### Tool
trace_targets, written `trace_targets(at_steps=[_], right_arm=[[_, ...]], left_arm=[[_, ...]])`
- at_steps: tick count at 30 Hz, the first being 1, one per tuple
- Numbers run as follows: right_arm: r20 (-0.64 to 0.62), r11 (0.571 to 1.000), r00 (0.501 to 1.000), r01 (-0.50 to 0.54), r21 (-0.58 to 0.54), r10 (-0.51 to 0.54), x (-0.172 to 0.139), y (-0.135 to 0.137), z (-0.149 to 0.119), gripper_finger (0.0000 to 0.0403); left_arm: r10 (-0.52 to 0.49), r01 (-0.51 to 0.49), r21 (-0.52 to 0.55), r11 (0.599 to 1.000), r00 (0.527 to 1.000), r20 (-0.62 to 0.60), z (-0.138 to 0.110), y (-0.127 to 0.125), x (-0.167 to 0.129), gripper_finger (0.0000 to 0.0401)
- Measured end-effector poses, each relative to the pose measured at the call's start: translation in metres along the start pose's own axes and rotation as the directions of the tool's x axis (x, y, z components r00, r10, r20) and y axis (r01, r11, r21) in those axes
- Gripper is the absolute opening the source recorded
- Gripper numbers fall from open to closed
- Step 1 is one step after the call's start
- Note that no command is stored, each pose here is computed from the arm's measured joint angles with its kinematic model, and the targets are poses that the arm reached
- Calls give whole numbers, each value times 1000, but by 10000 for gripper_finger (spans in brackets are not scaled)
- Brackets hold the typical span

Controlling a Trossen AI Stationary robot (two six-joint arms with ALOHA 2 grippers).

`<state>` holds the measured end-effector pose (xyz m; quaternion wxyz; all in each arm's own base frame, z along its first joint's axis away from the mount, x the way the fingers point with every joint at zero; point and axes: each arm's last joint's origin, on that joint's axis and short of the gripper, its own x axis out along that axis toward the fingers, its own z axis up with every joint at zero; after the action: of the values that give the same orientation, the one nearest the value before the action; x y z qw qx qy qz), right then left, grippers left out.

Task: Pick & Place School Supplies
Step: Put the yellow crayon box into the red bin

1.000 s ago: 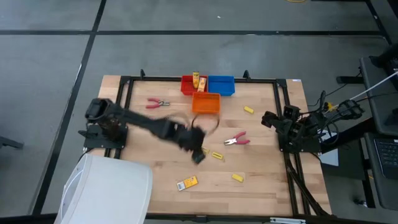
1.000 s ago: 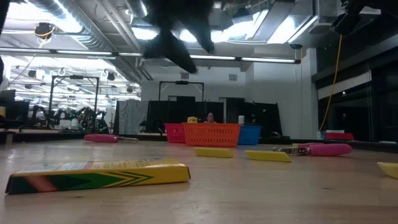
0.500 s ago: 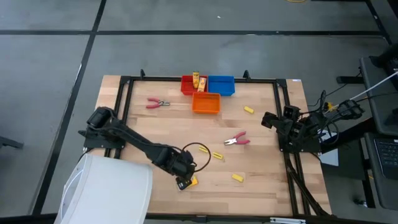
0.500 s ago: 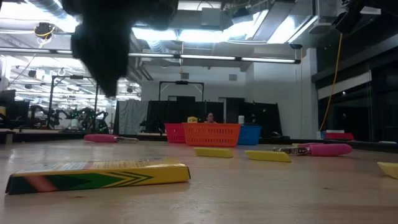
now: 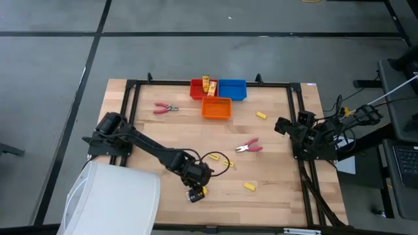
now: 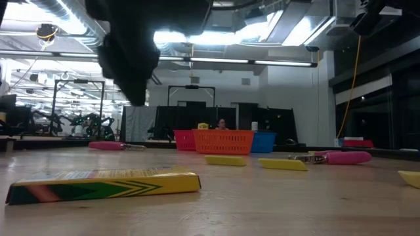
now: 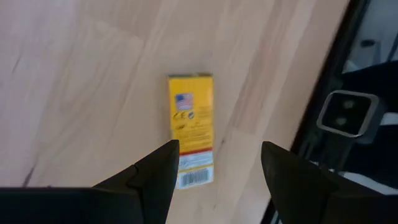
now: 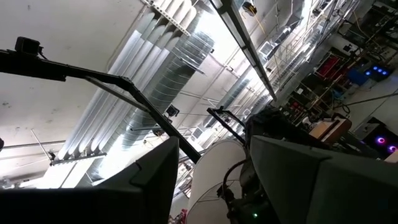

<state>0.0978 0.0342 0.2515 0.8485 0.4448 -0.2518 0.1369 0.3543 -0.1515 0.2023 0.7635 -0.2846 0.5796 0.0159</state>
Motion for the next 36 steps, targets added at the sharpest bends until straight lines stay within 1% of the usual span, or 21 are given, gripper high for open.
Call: trace_targets(at_steps=[4,6,10,13,16,19,25,28,31,32,34,36], right_arm=[[-8,1000,1000,-8,0,8,0,0,0,205],[-14,1000,1000,-15,0,15,0,0,0,205],[-23,1000,999,-24,3,24,0,1,-1,205],[-31,999,999,-34,5,34,0,1,-1,205],[-37,999,998,-40,8,40,0,1,-1,205],[-44,999,998,-47,8,47,0,1,-1,205],[-60,998,996,-63,23,65,0,2,-2,205],[-73,997,994,-77,32,79,0,2,-2,205],[-72,996,994,-77,33,79,0,2,-2,205],[-73,997,994,-77,32,79,0,2,-2,205],[-73,996,994,-77,35,80,0,2,-2,205],[-77,996,993,-82,37,85,0,2,-2,205]], left_arm=[[-6,6,7,1000,1000,-7,4,3,6,224],[-5,5,6,1000,999,-51,3,5,14,223],[-37,37,-3,999,992,-123,3,8,32,224],[-56,49,-40,998,981,-187,4,12,46,224],[-68,58,-57,997,976,-208,9,8,54,224],[-47,34,-59,998,971,-232,15,2,60,224],[-67,56,-53,997,970,-233,30,-13,75,222],[-60,50,-48,998,969,-240,35,-17,80,221],[-47,37,-47,998,969,-244,36,-17,84,221],[-30,18,-51,999,969,-244,35,-15,84,221],[40,-56,-60,997,971,-235,34,-10,84,221],[61,-80,-72,994,971,-230,35,-7,83,221]])
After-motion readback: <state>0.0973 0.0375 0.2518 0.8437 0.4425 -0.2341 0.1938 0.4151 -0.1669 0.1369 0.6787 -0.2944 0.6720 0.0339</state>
